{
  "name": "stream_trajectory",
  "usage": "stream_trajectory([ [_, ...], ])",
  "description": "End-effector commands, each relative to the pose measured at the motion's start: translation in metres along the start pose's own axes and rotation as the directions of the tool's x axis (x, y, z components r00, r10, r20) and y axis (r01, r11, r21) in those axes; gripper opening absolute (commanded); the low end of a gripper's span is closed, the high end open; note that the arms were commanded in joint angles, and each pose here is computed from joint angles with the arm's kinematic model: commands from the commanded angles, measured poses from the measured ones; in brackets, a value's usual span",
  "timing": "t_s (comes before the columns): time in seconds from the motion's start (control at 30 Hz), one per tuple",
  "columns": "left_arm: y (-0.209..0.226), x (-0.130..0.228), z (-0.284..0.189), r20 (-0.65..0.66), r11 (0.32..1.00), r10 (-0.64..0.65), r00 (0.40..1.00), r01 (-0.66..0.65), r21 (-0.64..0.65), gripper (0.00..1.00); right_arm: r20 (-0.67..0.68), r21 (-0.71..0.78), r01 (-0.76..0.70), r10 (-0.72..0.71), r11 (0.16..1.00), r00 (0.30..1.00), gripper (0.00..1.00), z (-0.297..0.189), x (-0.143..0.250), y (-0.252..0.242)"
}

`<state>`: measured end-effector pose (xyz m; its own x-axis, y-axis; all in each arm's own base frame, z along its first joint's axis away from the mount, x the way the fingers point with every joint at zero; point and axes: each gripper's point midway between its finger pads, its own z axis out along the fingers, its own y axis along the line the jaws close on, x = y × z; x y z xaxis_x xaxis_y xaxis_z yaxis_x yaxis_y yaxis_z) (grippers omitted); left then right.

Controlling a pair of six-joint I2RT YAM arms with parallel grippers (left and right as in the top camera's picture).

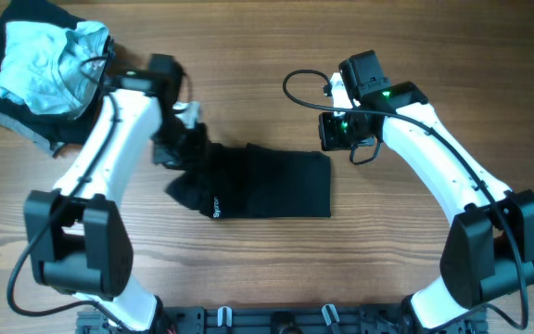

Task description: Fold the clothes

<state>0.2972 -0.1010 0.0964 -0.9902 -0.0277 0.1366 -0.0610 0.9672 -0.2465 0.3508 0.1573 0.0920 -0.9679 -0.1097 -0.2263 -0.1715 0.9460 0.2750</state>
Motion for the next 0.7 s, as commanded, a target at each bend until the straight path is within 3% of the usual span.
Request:
stream_trajectory([
  [0.0, -0.064, 0.009, 0.009, 0.021, 0.991, 0.115, 0.993, -0.116, 0.073, 0.19, 0.039, 0.061, -0.022, 0.020, 0.998, 0.999, 0.06, -0.009, -0.009, -0.014],
  [0.2, -0.162, 0.028, 0.037, 0.112, 0.948, 0.281, 0.953, -0.294, 0.122, 0.20, 0.051, 0.090, -0.199, 0.195, 0.976, 0.980, 0.06, -0.020, -0.011, -0.062],
  [0.37, -0.215, 0.040, 0.057, 0.183, 0.879, 0.425, 0.887, -0.452, 0.150, 0.24, 0.050, 0.097, -0.242, 0.238, 0.965, 0.970, 0.06, -0.024, -0.009, -0.078],
  [0.43, -0.207, 0.034, 0.055, 0.200, 0.891, 0.418, 0.886, -0.443, 0.103, 0.27, 0.026, 0.040, -0.191, 0.190, 0.981, 0.981, 0.10, -0.024, -0.008, -0.068],
  [0.47, -0.202, 0.030, 0.047, 0.204, 0.899, 0.400, 0.894, -0.425, 0.103, 0.41, 0.011, -0.019, -0.157, 0.158, 0.987, 0.987, 0.15, -0.023, -0.007, -0.057],
  [0.5, -0.194, 0.025, 0.030, 0.210, 0.912, 0.371, 0.904, -0.398, 0.100, 0.43, 0.001, -0.081, -0.139, 0.140, 0.987, 0.990, 0.20, -0.024, -0.006, -0.046],
  [0.57, -0.172, 0.010, -0.014, 0.257, 0.941, 0.303, 0.918, -0.331, 0.071, 0.45, -0.014, -0.167, -0.138, 0.137, 0.976, 0.990, 0.28, -0.026, -0.006, -0.031],
  [0.67, -0.118, -0.006, -0.095, 0.387, 0.968, 0.233, 0.892, -0.251, -0.005, 0.52, -0.077, -0.349, -0.112, 0.091, 0.930, 0.993, 0.34, -0.029, 0.005, 0.016],
])
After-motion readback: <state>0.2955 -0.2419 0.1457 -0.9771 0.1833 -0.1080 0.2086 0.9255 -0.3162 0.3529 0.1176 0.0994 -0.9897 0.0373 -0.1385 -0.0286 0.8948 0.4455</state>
